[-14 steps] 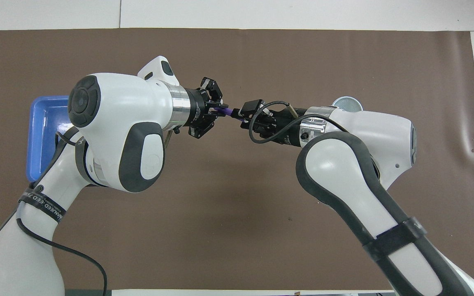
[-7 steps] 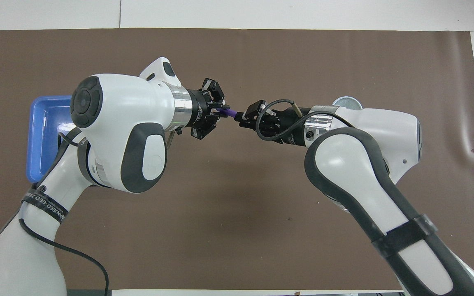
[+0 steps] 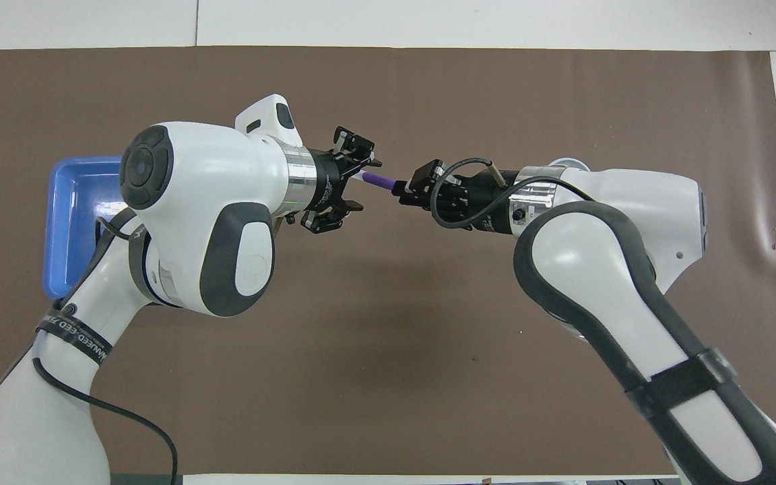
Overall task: Transfer and insert pens with both arms
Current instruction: 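Insert the purple pen into the white cup with the right gripper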
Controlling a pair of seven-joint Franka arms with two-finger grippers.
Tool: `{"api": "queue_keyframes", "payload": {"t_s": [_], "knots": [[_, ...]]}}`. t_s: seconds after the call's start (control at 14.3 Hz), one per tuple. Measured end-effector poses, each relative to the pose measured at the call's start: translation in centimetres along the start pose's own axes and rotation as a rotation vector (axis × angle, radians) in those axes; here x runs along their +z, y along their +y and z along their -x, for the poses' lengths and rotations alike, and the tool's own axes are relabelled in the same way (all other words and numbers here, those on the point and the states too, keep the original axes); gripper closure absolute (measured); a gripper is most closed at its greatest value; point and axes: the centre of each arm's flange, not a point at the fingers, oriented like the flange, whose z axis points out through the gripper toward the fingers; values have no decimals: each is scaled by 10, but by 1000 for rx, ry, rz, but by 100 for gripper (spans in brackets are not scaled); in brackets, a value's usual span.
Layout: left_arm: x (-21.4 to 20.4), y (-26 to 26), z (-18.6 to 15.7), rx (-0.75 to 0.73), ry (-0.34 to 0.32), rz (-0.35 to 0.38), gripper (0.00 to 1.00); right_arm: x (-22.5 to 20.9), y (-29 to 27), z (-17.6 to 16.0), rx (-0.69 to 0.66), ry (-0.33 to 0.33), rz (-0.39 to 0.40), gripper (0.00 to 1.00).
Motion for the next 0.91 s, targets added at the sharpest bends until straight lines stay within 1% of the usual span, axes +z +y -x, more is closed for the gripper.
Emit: {"api": "queue_keyframes", "payload": {"t_s": [0.07,0.14,0.28,0.42,0.49,0.63,0.7,0.91], "knots": [[1,-3,-3,70,15,-24,11,-14,-2,-10,-65,-23,58,81],[1,-6,-10,137,33,-51,0,-34,-4,-22,-137,-49,135,81],[1,-15,-31,241,61,-98,0,-86,-6,-46,-255,-87,315,81],[-3,-26,-61,349,97,-141,0,-132,-7,-60,-369,-126,483,81],[-6,-34,-79,409,116,-171,0,-148,-9,-63,-436,-148,572,81],[-15,-49,-113,508,141,-218,0,-161,-7,-68,-563,-174,727,81],[-21,-57,-130,559,147,-236,0,-160,-3,-71,-608,-189,778,81],[-40,-89,-183,711,135,-283,0,-152,8,-81,-678,-218,849,81]]}}
